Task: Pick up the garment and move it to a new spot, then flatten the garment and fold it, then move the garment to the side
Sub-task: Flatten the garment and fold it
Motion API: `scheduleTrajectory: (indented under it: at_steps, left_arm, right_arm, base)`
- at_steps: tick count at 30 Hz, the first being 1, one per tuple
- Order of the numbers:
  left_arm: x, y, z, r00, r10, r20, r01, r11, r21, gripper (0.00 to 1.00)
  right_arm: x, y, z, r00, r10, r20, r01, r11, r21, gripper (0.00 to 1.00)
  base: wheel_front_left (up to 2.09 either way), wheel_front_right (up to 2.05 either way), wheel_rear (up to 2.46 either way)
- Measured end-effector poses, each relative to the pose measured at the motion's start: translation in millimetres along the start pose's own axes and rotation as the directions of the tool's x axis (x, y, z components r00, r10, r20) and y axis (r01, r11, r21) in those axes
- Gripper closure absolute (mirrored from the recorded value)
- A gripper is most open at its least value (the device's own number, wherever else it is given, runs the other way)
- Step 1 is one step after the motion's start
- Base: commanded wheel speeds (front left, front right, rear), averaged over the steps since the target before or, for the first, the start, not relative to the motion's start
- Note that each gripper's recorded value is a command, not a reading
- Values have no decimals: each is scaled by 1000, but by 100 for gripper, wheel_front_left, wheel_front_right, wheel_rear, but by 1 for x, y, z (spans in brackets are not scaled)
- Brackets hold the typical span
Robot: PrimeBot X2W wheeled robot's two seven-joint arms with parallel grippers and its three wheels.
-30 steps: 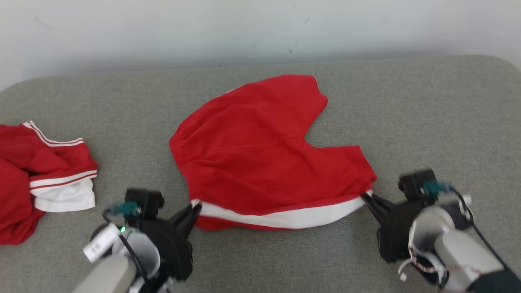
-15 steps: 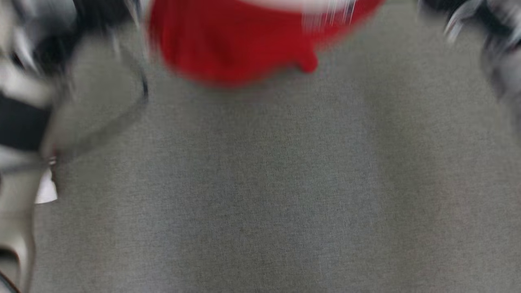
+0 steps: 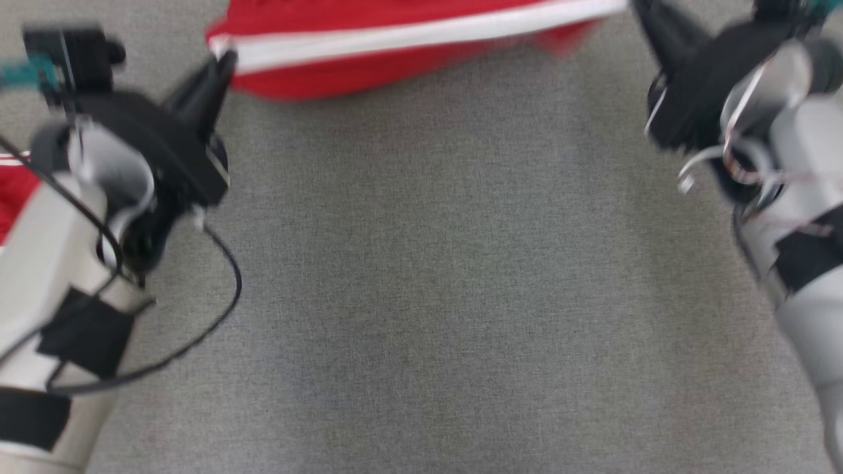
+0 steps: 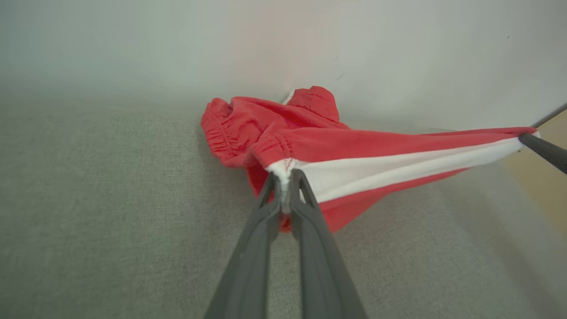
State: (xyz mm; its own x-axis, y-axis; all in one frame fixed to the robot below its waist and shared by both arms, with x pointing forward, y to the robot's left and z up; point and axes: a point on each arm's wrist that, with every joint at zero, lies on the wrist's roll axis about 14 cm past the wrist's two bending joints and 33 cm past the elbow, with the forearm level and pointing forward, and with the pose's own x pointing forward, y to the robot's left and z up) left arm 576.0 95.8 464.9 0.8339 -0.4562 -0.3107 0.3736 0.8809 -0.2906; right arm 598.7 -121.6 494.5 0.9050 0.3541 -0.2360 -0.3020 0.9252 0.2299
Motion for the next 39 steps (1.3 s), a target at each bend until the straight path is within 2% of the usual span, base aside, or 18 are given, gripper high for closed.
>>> scheduleTrajectory:
  at_steps: [5,7,16,27,33,39]
  left_arm:
    - [-23,1,-54,996,26,-81,-26,1000,-6,100]
    - [-33,-3,-68,995,26,-94,-27,999,-19,100]
    - [-75,-22,-98,996,20,-86,-18,999,27,100]
    - [-140,-51,-146,993,59,-98,-56,998,25,100]
    - [-161,-59,-144,995,80,-59,-77,996,42,100]
    - [-173,-58,-148,993,107,-48,-105,993,46,100]
  right_arm:
    - [-38,-5,-67,996,-30,-78,35,997,65,100]
    - [-53,-5,-82,996,-43,-85,49,996,80,100]
    - [-106,6,-98,998,-39,-51,43,997,66,100]
    - [-198,26,-162,985,-43,-164,56,995,77,100]
    - [-223,38,-168,986,-30,-165,43,996,75,100]
    - [-227,45,-164,987,-29,-159,39,997,62,100]
  base:
    - [0,0,0]
    - [0,0,0]
    - [0,0,0]
    - [0,0,0]
    - [0,0,0]
    - [0,0,0]
